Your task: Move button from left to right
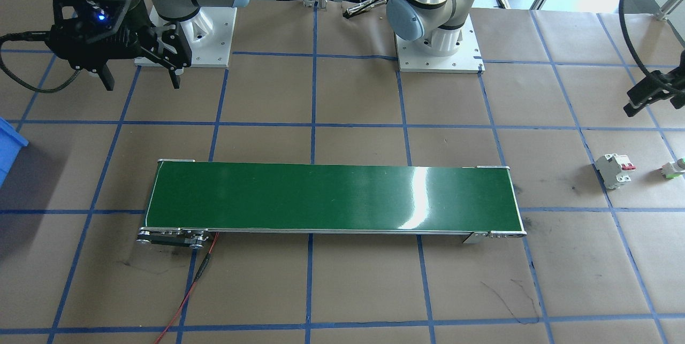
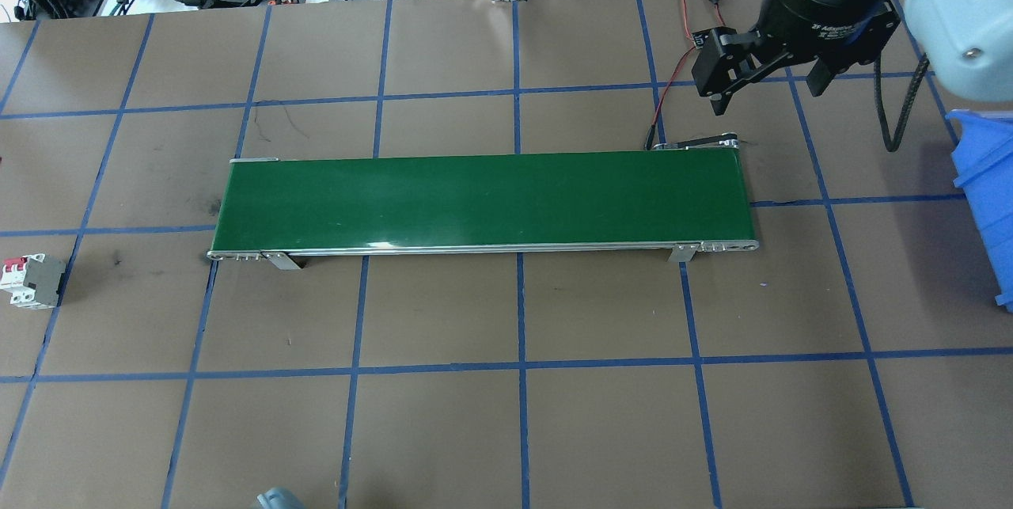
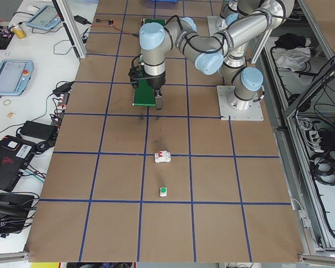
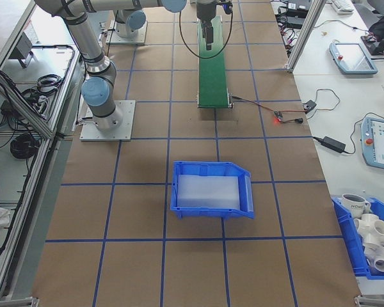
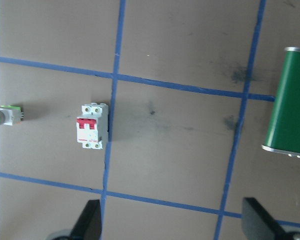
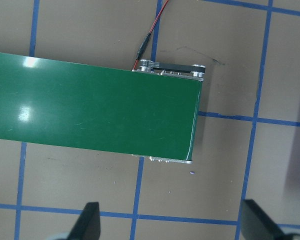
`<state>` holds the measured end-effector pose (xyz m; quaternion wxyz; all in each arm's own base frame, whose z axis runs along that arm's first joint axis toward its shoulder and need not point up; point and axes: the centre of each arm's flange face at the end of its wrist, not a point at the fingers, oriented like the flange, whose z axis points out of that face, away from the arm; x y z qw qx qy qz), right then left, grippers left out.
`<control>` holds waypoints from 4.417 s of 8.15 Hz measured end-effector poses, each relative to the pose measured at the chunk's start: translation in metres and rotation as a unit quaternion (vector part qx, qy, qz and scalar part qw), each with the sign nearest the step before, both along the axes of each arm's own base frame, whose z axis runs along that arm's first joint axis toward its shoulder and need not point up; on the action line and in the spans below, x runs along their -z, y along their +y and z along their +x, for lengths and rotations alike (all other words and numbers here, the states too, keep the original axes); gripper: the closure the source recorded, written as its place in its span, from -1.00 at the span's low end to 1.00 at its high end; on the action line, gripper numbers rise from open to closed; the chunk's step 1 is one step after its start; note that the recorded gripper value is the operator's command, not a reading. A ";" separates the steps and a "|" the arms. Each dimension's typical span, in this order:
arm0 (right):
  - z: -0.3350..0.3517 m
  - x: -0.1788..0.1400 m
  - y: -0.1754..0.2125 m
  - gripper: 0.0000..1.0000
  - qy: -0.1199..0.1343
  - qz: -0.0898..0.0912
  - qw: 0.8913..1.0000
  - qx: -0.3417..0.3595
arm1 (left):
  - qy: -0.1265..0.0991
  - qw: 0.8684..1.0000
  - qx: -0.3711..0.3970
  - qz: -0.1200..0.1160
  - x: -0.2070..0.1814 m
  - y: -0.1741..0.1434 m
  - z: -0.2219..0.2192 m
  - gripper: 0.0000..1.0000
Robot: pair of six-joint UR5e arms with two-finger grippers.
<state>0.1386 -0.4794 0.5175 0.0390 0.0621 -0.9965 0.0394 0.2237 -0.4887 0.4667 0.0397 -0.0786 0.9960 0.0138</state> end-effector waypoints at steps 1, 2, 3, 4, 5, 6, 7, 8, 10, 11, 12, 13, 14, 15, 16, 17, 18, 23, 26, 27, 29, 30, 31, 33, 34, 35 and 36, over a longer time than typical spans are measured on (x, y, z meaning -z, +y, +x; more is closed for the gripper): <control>0.000 0.001 0.000 -1.00 0.000 0.001 1.000 -0.001 | -0.001 1.000 0.011 0.000 0.011 0.005 0.041 -1.00; 0.000 0.001 -0.001 -1.00 0.000 0.002 1.000 -0.002 | 0.001 1.000 0.009 0.001 0.025 0.014 0.086 -1.00; 0.000 0.002 -0.001 -1.00 0.000 0.002 1.000 -0.002 | 0.004 1.000 0.004 0.002 0.044 0.023 0.131 -1.00; 0.000 0.002 -0.001 -1.00 0.000 0.004 1.000 -0.002 | 0.004 1.000 0.016 0.003 0.069 0.026 0.169 -1.00; 0.000 0.003 -0.001 -1.00 0.000 0.005 1.000 -0.002 | 0.001 1.000 0.029 0.003 0.095 0.024 0.202 -1.00; 0.000 0.003 0.000 -1.00 0.000 0.006 1.000 -0.003 | -0.004 0.999 0.044 0.000 0.116 0.017 0.233 -1.00; 0.000 0.004 0.000 -1.00 0.000 0.007 1.000 -0.003 | -0.006 0.998 0.061 -0.001 0.132 0.007 0.260 -1.00; 0.000 0.004 0.000 -1.00 0.000 0.008 1.000 -0.003 | -0.002 0.997 0.076 -0.003 0.150 -0.004 0.280 -1.00; 0.000 0.005 0.000 -1.00 0.000 0.008 1.000 -0.003 | 0.010 0.994 0.104 -0.020 0.178 -0.018 0.298 -1.00; 0.000 0.005 0.000 -1.00 0.000 0.008 1.000 -0.003 | 0.010 0.992 0.122 -0.027 0.189 -0.022 0.302 -1.00; 0.000 0.005 0.000 -1.00 0.000 0.008 1.000 -0.002 | 0.011 0.989 0.142 -0.029 0.197 -0.022 0.306 -1.00; 0.000 0.005 0.000 -1.00 0.000 0.009 1.000 -0.002 | 0.013 0.986 0.164 -0.029 0.203 -0.018 0.312 -1.00; 0.000 0.006 0.000 -1.00 0.000 0.009 1.000 -0.002 | 0.014 0.983 0.181 -0.027 0.206 -0.010 0.320 -1.00; 0.000 0.006 0.000 -1.00 0.000 0.010 1.000 -0.002 | 0.015 0.980 0.195 -0.025 0.207 -0.001 0.328 -1.00; 0.000 0.006 0.000 -1.00 0.000 0.010 1.000 -0.002 | 0.018 0.979 0.203 -0.023 0.210 0.006 0.333 -1.00; 0.000 0.006 0.000 -1.00 0.000 0.010 1.000 -0.003 | 0.025 0.978 0.205 -0.020 0.217 0.012 0.333 -1.00; 0.001 0.006 0.000 -1.00 0.000 0.010 1.000 -0.003 | 0.036 0.978 0.204 -0.017 0.228 0.016 0.329 -1.00; 0.001 0.007 0.001 -1.00 0.000 0.011 1.000 -0.003 | 0.060 0.976 0.212 -0.008 0.253 0.025 0.318 -0.94; 0.001 0.007 0.001 -1.00 0.000 0.011 1.000 -0.003 | 0.064 0.976 0.208 -0.004 0.264 0.025 0.319 -0.96; 0.001 0.007 0.001 -1.00 0.000 0.011 1.000 -0.003 | 0.065 0.976 0.206 -0.003 0.267 0.025 0.320 -0.94; 0.001 0.007 0.001 -1.00 0.000 0.011 1.000 -0.003 | 0.065 0.977 0.202 -0.001 0.269 0.025 0.320 -0.45; 0.001 0.007 0.001 -1.00 0.000 0.011 1.000 -0.003 | 0.064 0.978 0.200 -0.001 0.269 0.025 0.320 -0.14; 0.001 0.007 0.001 -1.00 0.000 0.011 1.000 -0.003 | 0.063 0.978 0.200 -0.001 0.270 0.025 0.320 0.03; 0.001 0.007 0.001 -1.00 0.000 0.011 1.000 -0.003 | 0.064 0.978 0.200 -0.001 0.271 0.025 0.320 0.42; 0.001 0.007 0.001 -1.00 0.000 0.011 1.000 -0.003 | 0.064 0.978 0.200 -0.001 0.272 0.025 0.320 0.68; 0.001 0.007 0.001 -1.00 0.000 0.011 1.000 -0.003 | 0.065 0.978 0.200 -0.001 0.273 0.025 0.321 0.82; 0.001 0.007 0.001 -1.00 0.000 0.011 1.000 -0.003 | 0.065 0.978 0.200 0.000 0.274 0.025 0.321 0.89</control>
